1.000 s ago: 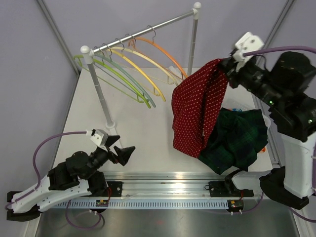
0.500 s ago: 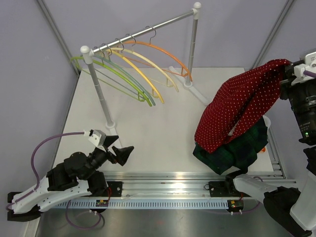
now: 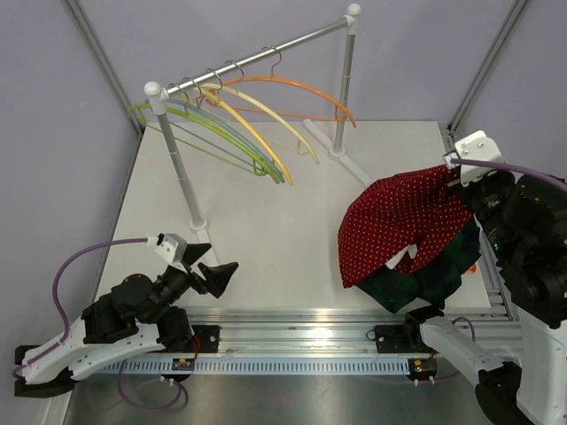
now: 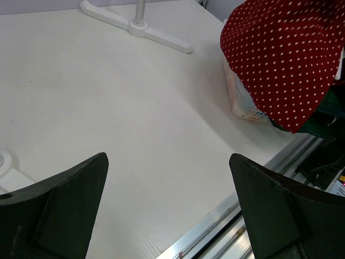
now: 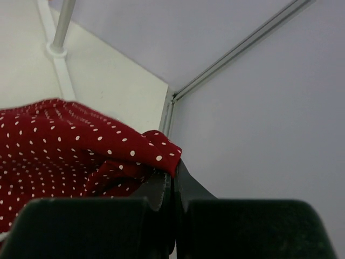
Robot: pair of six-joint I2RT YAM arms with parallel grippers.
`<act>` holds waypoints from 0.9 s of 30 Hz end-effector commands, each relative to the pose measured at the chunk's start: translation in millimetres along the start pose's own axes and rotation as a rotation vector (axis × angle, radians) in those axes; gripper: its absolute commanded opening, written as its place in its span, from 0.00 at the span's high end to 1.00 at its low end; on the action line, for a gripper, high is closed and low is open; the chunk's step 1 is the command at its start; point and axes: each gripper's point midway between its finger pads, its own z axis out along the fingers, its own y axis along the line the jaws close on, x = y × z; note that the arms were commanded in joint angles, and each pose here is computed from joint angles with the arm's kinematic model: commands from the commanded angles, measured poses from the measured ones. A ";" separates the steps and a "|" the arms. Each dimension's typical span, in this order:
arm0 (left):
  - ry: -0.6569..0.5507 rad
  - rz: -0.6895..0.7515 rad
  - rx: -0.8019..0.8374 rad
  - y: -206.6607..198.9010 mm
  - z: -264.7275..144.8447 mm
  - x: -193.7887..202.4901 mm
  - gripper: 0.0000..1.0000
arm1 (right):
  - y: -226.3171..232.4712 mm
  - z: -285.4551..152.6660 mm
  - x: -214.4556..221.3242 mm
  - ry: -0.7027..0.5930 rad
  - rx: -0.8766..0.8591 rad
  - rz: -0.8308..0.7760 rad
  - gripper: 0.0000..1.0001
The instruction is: Remove the skirt from the hanger
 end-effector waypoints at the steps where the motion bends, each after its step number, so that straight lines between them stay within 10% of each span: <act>1: -0.040 -0.027 0.000 0.3 -1.1 -7.0 0.01 | 31.4 0.2 31.4 0.060 -0.114 -0.072 1.00; 7: -0.042 -0.019 0.004 0.0 -0.8 -6.9 0.01 | 48.4 -4.8 76.9 0.165 -0.129 -0.112 1.00; 20: -0.042 -0.024 0.018 -2.9 -0.6 -7.0 0.01 | 225.0 -1.7 219.8 0.440 -0.752 -0.107 1.00; 23: -0.047 -0.024 0.020 -2.8 -1.4 -8.7 0.01 | 236.0 -0.5 229.1 0.440 -0.763 -0.089 0.89; 27: -0.060 -0.033 0.028 -4.0 -3.3 -13.0 0.01 | 211.0 -6.7 199.0 0.368 -0.695 -0.076 0.38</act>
